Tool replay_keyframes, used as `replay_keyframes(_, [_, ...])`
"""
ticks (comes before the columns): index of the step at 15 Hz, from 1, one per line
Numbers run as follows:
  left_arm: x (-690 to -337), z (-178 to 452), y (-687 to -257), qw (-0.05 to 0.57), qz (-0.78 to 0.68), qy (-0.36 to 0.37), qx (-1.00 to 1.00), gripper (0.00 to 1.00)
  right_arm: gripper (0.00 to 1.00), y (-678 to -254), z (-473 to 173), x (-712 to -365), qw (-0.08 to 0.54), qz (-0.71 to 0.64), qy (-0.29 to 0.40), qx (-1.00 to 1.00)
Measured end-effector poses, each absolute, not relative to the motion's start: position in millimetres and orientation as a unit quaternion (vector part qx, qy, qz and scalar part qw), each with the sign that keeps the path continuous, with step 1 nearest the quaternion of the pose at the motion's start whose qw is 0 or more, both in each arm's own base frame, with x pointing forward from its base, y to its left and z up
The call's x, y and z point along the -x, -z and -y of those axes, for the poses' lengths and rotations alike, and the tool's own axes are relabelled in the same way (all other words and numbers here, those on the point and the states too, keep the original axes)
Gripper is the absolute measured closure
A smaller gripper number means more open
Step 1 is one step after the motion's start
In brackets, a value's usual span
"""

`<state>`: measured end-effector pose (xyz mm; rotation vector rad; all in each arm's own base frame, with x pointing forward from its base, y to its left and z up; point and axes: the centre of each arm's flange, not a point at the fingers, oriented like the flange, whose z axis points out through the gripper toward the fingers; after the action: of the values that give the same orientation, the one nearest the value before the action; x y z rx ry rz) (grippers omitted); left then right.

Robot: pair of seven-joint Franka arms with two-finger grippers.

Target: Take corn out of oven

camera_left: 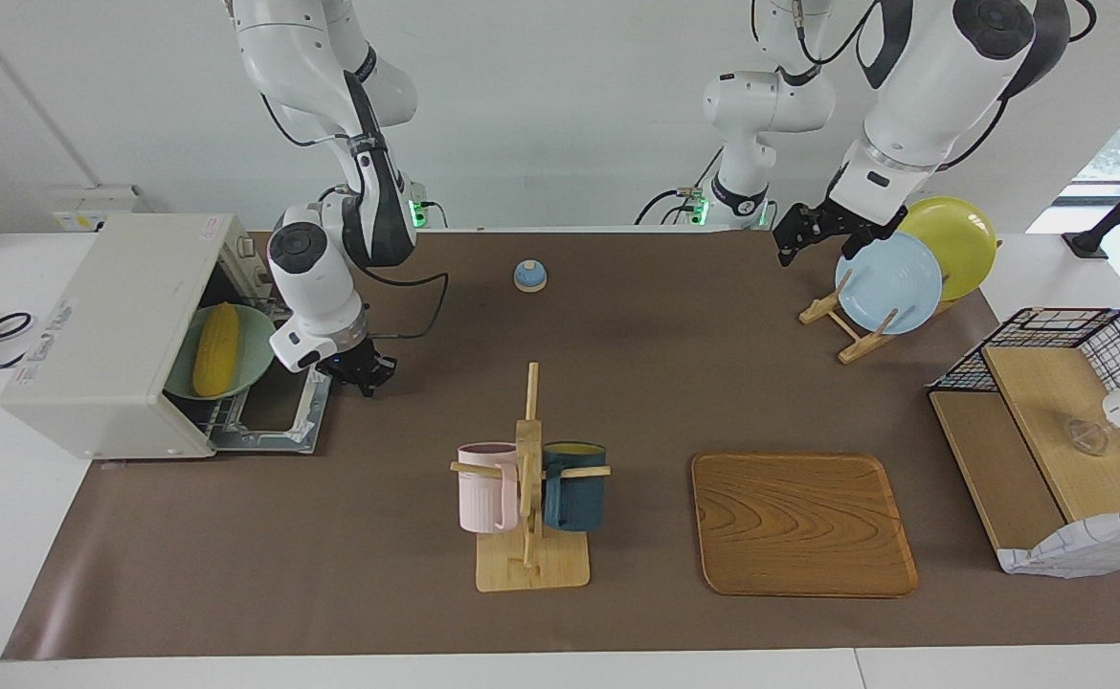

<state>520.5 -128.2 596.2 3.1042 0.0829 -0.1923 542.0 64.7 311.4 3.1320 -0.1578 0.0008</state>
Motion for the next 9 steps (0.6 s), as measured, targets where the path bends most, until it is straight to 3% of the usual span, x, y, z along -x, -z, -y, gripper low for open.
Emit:
replay_keyframes(3, [-520.7,128.2,-596.4,0.015,-0.027,0.061,-0.998,0.00,0.95,-339.5,-61.3,-551.2,0.009,0.054,0.024,-0.998])
replay_keyframes(5, [-520.7,128.1,-596.5,0.015,-0.027,0.061,-0.998,0.00,0.81,-369.5,-54.1,-552.1,0.017,0.055,0.037,-0.998])
replay_keyframes(8, [-520.9,127.9,-596.6,0.016,-0.027,0.060,-0.998,0.00,0.79,-418.9,-30.3,-543.5,0.055,0.048,0.052,-0.996])
replay_keyframes(9, [-521.0,127.9,-596.6,0.016,-0.027,0.060,-0.998,0.00,0.74,-427.4,-20.8,-540.8,0.064,0.049,0.051,-0.995])
